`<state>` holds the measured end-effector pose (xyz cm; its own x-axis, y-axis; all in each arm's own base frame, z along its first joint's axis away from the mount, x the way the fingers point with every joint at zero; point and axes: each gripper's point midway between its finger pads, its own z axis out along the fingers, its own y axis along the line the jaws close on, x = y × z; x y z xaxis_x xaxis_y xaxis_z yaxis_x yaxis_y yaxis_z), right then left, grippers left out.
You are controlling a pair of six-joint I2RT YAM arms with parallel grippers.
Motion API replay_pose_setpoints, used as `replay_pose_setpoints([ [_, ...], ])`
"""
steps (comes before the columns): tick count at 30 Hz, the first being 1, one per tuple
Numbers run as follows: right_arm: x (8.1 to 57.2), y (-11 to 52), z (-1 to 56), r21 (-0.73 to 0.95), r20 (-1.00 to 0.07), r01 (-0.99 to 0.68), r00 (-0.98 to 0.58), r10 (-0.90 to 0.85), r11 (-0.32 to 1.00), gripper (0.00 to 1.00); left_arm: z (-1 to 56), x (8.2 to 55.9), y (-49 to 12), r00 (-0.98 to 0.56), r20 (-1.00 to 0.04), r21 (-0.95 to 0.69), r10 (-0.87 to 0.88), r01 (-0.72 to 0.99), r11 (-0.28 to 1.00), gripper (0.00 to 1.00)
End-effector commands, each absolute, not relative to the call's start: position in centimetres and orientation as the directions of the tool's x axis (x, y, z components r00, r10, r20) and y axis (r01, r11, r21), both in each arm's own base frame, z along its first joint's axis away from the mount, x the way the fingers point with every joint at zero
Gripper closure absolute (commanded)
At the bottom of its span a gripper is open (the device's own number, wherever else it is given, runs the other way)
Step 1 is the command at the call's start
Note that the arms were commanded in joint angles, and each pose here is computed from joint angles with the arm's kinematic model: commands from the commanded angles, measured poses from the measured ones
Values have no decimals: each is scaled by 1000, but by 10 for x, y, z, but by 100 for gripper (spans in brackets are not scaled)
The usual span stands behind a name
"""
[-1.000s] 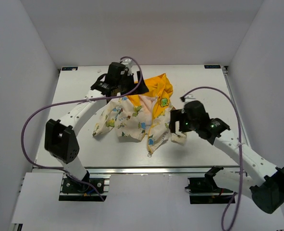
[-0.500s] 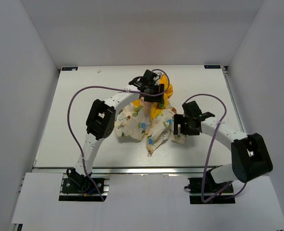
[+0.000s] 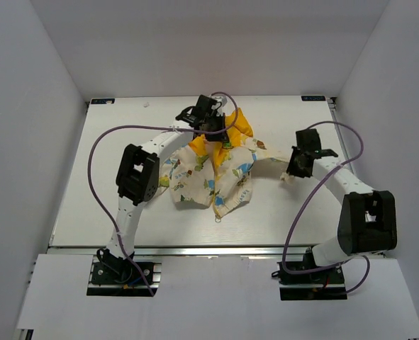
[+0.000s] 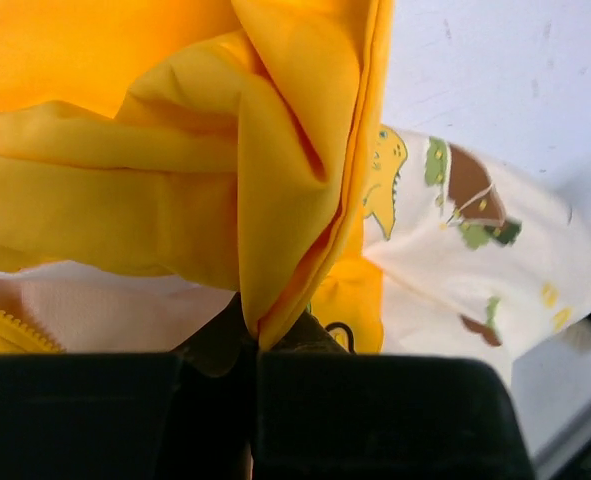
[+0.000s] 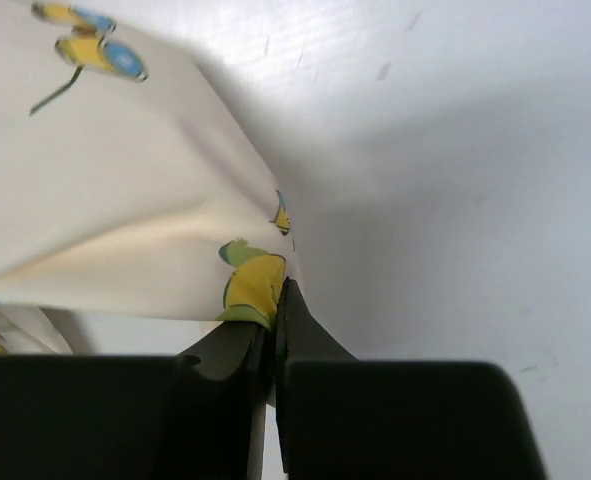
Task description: Zip up the jacket
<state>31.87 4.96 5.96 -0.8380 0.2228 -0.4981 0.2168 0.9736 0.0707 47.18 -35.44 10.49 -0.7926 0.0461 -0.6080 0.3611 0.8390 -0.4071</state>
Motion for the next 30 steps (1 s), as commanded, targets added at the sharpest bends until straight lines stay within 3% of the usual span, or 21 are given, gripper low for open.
replay_pose_setpoints([
  [1,330,-11,85,-76,-553,328,-800,234,942,100,154,518,-299,-707,-703,-410,-76,316,856,100],
  [3,341,-17,83,-106,-554,317,-806,209,943,100,146,522,-297,-711,-701,-410,-63,330,850,100],
  [4,347,-21,87,-130,-567,318,-801,193,939,100,143,523,-299,-714,-698,-411,-51,342,845,88],
  [5,351,-24,84,-150,-563,317,-806,182,936,95,124,522,-299,-743,-669,-403,-30,329,854,86],
  [8,369,-30,94,-171,-598,330,-783,168,928,63,114,531,-293,-754,-657,-369,-27,291,883,79],
  [9,372,-30,100,-168,-608,327,-777,163,930,62,118,534,-291,-747,-664,-367,-30,290,884,75],
  [11,376,-20,117,-119,-630,287,-762,151,950,53,122,536,-289,-745,-667,-366,-33,288,885,49],
  [13,378,5,131,-11,-650,193,-747,140,981,35,141,538,-285,-722,-690,-355,-50,278,893,34],
  [14,374,15,150,29,-688,147,-715,126,989,11,149,536,-283,-715,-697,-351,-53,275,895,2],
  [19,334,112,180,97,-756,-227,-650,-76,969,11,199,509,-261,-678,-732,-326,-69,259,909,2],
  [23,275,200,180,184,-755,-533,-615,-229,826,12,217,461,-236,-668,-739,-326,-90,237,915,2],
  [28,232,248,139,194,-666,-681,-620,-415,706,11,219,379,-212,-656,-735,-422,-173,242,874,2],
  [30,222,261,125,167,-623,-705,-617,-480,690,11,179,347,-203,-716,-674,-447,-182,199,872,2],
])
